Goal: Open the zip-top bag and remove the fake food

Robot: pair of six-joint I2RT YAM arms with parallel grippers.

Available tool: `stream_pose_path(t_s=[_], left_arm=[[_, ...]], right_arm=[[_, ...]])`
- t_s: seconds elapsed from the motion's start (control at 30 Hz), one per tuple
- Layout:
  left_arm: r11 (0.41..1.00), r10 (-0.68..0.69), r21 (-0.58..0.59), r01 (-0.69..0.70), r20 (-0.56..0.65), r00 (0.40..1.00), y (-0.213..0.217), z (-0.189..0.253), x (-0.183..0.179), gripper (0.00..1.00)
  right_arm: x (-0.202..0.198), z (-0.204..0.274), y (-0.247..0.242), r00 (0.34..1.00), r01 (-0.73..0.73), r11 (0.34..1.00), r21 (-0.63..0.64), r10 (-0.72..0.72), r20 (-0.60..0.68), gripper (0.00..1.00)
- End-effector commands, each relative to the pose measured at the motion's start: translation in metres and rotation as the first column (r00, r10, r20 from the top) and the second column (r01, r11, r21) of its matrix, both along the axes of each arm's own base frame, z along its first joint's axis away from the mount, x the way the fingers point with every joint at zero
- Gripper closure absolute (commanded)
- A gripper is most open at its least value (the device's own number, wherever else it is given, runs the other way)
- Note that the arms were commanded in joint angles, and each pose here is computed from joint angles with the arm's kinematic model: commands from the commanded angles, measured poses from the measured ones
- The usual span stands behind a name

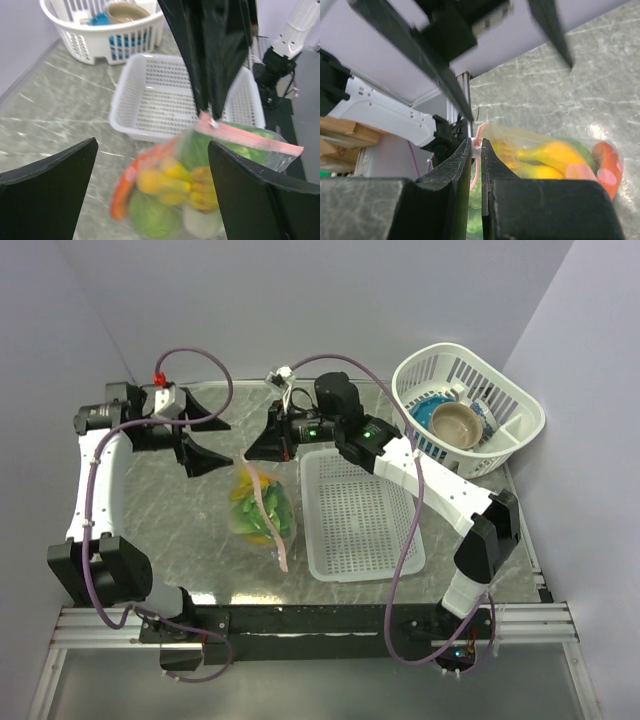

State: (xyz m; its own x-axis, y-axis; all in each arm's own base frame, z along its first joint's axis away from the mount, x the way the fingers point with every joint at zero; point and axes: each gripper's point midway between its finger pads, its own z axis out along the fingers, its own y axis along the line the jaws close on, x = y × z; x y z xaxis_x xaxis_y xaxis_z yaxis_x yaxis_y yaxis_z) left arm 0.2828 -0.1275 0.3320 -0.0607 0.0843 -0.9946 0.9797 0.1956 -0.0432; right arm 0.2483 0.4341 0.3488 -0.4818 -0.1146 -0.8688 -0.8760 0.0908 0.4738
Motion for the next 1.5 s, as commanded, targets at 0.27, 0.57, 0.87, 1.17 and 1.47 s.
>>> stream_pose_path(t_s=[0.27, 0.57, 0.87, 1.17, 1.47], left_arm=[[0.974, -0.153, -0.152, 0.166, 0.092, 0.984, -0.015, 0.069, -0.001, 0.01], [0.973, -0.169, -0.155, 0.174, 0.045, 0.985, -0.017, 0.072, -0.008, 0.01], [0.971, -0.186, -0.142, 0.191, 0.048, 0.981, -0.02, 0.062, -0.014, 0.01], [0.954, -0.242, -0.191, 0.231, -0.032, 0.97, -0.041, 0.031, -0.018, 0.03], [0.97, -0.194, -0.165, 0.18, -0.071, 0.979, -0.04, 0.012, -0.006, 0.1]], right_arm=[[-0.007, 0.033, 0.003, 0.993, -0.092, 0.996, -0.012, 0.092, 0.075, 1.0], [0.01, 0.065, 0.009, 0.986, -0.064, 0.998, -0.026, 0.067, 0.153, 1.0], [0.021, 0.078, 0.002, 0.974, 0.005, 1.0, -0.027, 0.002, 0.226, 1.0], [0.027, 0.066, 0.005, 0.977, 0.007, 0.999, -0.047, 0.003, 0.215, 1.0], [0.036, 0.066, -0.008, 0.977, 0.034, 0.998, -0.045, -0.024, 0.21, 1.0]])
